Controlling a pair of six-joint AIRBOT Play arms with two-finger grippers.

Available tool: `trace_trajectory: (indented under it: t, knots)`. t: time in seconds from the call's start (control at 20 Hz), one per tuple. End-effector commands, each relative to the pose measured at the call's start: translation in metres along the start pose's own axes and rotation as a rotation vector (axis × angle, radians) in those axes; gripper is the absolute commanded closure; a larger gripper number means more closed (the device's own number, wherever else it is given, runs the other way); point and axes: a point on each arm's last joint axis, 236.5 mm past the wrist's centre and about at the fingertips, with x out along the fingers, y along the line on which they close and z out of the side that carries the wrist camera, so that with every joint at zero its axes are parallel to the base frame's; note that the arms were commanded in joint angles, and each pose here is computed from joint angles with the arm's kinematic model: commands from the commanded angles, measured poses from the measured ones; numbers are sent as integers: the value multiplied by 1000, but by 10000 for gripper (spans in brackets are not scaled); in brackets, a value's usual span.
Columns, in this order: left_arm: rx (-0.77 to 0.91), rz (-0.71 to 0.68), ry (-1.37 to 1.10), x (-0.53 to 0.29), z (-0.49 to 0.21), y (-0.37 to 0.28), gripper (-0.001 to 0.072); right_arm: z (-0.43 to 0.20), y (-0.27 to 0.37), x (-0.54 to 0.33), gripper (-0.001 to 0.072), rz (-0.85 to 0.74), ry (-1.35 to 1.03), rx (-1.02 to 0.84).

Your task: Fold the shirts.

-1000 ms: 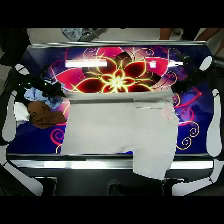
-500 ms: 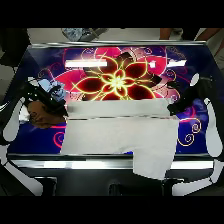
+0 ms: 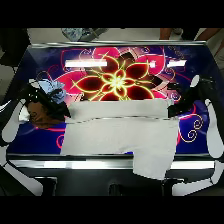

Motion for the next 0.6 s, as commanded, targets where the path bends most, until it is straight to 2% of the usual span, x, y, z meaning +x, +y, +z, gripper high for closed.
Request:
trace_trajectory:
  t: [0.0, 0.1, 0.25, 0.4, 0.55]
  knots:
    - [23, -11, -77, -28, -4, -14, 206, -44, -11, -29, 237, 43, 35, 74]
    - [38, -4, -101, -38, -19, -24, 247, -73, -23, -49, 237, 77, 17, 169]
    - [8, -9, -68, -13, -62, -27, 253, -96, -34, -59, 238, 76, -42, 251]
    - [-24, -15, -59, 35, -116, -13, 252, -100, -24, -44, 238, 118, -47, 264]
    - [-72, 79, -84, 59, -153, 25, 252, -96, -11, -30, 238, 180, -55, 256]
